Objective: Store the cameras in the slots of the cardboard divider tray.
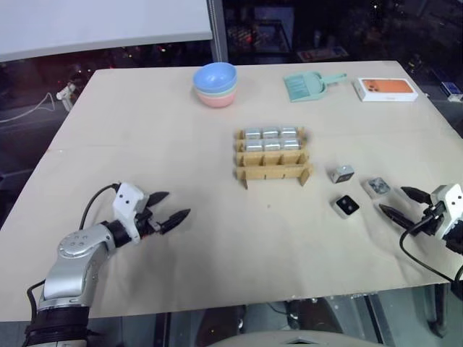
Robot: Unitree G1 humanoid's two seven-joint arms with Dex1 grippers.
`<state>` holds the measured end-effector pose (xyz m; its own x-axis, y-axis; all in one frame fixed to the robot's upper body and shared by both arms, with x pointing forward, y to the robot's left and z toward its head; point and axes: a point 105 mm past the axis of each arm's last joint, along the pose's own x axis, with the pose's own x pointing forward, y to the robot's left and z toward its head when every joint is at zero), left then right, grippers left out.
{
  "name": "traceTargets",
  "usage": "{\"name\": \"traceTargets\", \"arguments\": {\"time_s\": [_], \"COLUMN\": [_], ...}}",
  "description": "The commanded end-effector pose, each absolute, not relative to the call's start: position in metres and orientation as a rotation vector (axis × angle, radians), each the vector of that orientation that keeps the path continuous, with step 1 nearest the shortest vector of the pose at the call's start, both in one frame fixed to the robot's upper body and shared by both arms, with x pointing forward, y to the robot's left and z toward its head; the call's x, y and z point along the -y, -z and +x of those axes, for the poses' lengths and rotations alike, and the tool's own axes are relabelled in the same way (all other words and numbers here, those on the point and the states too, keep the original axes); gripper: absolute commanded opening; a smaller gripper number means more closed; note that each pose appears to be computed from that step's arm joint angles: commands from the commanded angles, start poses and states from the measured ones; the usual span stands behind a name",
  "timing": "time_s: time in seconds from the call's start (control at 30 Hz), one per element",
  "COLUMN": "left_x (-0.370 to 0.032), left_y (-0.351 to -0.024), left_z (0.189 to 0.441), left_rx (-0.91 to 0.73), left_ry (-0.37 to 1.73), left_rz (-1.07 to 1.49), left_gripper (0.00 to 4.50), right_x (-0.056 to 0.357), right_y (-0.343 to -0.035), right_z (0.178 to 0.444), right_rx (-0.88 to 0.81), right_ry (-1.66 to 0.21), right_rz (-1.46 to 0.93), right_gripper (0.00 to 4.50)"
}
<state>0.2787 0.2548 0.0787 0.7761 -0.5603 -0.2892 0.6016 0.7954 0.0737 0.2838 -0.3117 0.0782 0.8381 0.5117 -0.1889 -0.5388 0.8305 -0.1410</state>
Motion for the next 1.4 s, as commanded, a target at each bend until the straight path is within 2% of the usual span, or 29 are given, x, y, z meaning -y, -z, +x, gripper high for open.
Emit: {"name": "traceTargets", "arguments": {"time_s": [0.03,0.73,1.2,1.4], "left_x": [-0.262,-0.278,-0.248,-0.226], "left_y": [-0.073,-0.07,-0.11,-0.128], "left_z": [0.278,0.277,0.272,0.271], "left_rx": [-0.259,-0.233,-0.111,-0.136], "left_ry": [0.613,0.636,0.757,0.852], "left_rz": [0.169,0.147,0.123,0.174], "left_gripper": [4.43,4.43,4.43,4.43], "right_x": [0.318,0.317,0.312,0.31], "right_y": [-0.097,-0.094,-0.097,-0.096], "right_z": [0.284,0.281,0.28,0.282], "right_rx": [-0.098,-0.113,-0.109,-0.134], "right_ry": [-0.542,-0.55,-0.569,-0.561], "right_rz": [-0.224,-0.225,-0.225,-0.226], "right_gripper": [4.5,4.5,4.5,4.5]}}
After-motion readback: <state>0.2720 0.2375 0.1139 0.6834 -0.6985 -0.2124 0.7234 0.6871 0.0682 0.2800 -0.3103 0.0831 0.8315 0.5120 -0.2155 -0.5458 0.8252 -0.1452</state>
